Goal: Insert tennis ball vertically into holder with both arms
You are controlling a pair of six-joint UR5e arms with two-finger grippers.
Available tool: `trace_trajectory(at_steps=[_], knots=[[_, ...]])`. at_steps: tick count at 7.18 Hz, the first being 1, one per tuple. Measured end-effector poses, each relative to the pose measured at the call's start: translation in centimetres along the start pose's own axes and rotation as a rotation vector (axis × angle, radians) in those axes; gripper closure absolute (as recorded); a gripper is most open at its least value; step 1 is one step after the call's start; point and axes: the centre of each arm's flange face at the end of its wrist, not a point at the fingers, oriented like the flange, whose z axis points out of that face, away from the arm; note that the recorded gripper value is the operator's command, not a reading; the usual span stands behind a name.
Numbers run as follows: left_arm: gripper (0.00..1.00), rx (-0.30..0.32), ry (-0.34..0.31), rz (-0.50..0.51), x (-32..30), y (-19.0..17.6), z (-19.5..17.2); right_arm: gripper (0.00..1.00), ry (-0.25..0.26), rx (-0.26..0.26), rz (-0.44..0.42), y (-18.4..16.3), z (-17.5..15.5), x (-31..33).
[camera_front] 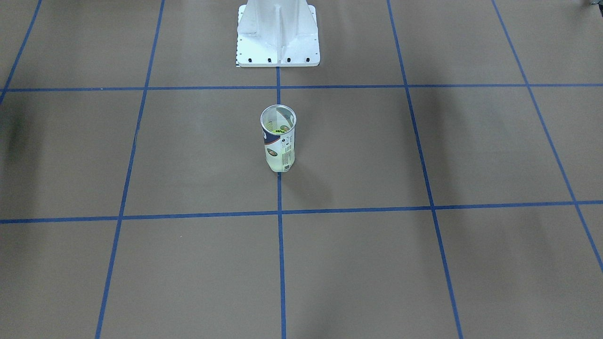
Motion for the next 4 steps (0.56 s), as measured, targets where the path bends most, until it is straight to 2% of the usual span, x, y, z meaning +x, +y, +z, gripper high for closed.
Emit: trace_trajectory(at_steps=[2,4], knots=[[0.01,0.001,-0.029,0.046,1.5,-0.5,0.4,0.01,0.0,-0.004,0.003,0.2,0.3,0.2],[0.01,-0.029,-0.088,0.126,2.5,0.1,2.4,0.01,0.001,-0.007,0.011,0.2,0.5,0.3]])
